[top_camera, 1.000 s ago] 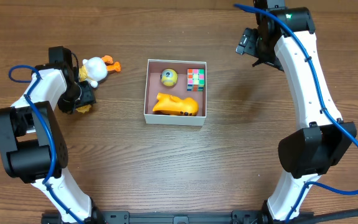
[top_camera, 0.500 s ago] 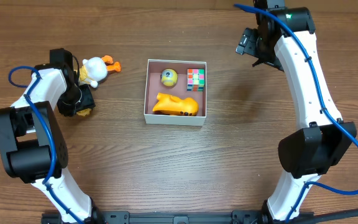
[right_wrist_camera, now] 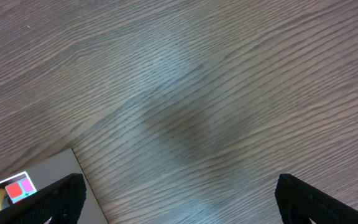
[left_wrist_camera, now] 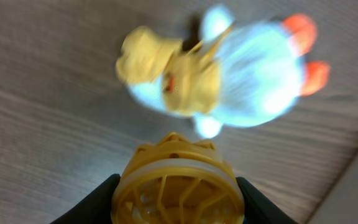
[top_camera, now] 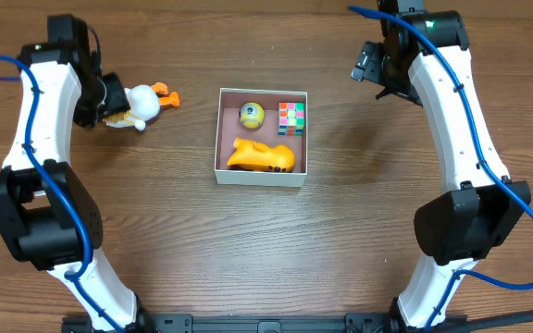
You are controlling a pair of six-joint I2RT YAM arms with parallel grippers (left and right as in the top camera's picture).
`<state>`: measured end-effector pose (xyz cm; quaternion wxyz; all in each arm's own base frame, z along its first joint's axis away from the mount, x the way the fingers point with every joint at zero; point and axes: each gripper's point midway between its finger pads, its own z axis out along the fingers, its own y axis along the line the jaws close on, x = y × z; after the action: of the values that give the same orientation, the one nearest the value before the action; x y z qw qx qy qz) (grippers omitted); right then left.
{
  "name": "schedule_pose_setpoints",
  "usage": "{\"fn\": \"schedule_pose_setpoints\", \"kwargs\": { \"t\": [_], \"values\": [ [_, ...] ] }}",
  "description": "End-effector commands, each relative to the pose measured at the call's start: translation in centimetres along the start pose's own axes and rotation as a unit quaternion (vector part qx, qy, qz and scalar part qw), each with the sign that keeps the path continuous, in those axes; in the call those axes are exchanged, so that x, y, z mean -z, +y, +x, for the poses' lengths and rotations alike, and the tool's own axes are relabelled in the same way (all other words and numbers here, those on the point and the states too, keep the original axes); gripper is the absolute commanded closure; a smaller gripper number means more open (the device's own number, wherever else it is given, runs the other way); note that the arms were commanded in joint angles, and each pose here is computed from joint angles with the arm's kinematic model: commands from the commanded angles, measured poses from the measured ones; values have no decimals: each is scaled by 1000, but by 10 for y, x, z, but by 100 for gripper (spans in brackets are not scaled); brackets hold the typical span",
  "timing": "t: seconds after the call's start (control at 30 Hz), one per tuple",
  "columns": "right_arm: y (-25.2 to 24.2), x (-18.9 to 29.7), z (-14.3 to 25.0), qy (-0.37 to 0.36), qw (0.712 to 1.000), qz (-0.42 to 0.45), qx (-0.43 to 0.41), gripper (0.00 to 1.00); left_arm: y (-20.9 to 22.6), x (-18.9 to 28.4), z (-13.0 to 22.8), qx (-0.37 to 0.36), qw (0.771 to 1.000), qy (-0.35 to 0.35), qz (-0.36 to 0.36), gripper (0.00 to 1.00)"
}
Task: Pack container
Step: 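Lift the coin toy and carry it right over the box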
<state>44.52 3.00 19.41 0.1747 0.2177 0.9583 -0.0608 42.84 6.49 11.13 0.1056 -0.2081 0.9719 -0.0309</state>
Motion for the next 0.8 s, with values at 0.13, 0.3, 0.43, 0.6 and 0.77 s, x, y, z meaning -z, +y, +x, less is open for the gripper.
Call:
{"fn": "schedule_pose_setpoints", "kwargs": {
  "t": [0.13, 0.3, 0.43, 0.6, 0.77],
  "values": [
    [3, 8, -7, -15, 1000, -8, -7, 0, -68, 38, -11, -53, 997, -40, 42, 58],
    [3, 8, -7, -15, 1000, -8, -7, 0, -123, 46, 3, -102, 991, -53, 65, 60],
    [3, 8, -7, -15, 1000, -8, -7, 0, -174, 49, 25, -155, 982, -64, 87, 61],
    [3, 8, -7, -15, 1000, -8, -7, 0, -221, 54, 43, -188, 973, -95, 95, 62],
    [3, 8, -8, -15, 1000, -9, -8, 0, -246, 58, 55, -199, 968, -121, 91, 64]
  ]
}}
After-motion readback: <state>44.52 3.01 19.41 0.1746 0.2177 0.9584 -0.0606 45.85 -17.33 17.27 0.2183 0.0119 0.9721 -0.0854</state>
